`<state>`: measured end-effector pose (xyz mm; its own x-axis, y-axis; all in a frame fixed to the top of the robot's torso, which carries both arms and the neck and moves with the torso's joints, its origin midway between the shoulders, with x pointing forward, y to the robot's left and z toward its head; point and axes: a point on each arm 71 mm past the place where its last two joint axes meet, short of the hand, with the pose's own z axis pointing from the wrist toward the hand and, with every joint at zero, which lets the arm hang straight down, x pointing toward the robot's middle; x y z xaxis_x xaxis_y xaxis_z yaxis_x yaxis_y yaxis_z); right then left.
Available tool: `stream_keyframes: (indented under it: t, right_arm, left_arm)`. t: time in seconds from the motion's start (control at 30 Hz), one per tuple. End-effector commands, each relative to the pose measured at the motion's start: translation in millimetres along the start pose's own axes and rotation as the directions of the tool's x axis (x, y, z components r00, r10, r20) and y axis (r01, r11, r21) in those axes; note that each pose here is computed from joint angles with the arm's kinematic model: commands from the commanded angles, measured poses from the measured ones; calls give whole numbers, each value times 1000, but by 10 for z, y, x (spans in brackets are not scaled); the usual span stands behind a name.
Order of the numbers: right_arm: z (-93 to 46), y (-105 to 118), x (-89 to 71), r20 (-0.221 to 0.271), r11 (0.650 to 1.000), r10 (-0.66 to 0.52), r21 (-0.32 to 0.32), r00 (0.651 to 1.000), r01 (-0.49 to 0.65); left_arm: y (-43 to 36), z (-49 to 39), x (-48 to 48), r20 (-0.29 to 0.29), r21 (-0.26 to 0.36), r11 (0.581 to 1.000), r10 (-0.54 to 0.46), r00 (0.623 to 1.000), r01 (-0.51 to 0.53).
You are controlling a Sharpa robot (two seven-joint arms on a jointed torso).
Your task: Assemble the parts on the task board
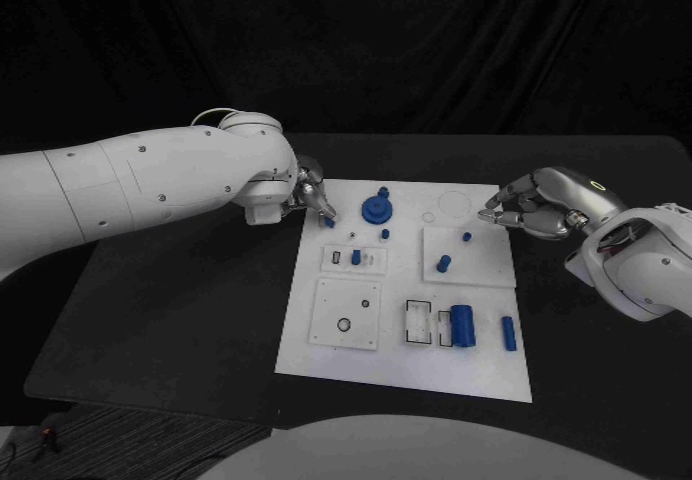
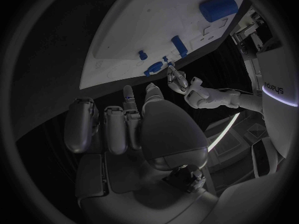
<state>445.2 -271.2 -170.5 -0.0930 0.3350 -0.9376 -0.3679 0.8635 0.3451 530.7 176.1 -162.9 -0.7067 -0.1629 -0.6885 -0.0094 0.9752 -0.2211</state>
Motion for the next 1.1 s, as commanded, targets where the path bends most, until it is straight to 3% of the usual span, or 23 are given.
stream_keyframes:
  t: [0.03,0.53,0.8,1.1]
  right_arm:
    - [-4,-10,14,-6,1000,0,10,1000,0]
    - [-17,-28,16,-6,1000,5,19,1000,-5]
    - [-54,-48,-8,8,1000,8,29,1000,-8]
    - [-84,-71,-24,13,999,9,45,1000,-10]
  left_arm:
    - [-15,-1,1,12,31,999,-9,1000,9]
    - [64,-58,16,33,37,999,-33,999,32]
    - [136,-223,123,59,22,998,-63,996,62]
    - [137,-402,298,27,-6,999,-46,999,46]
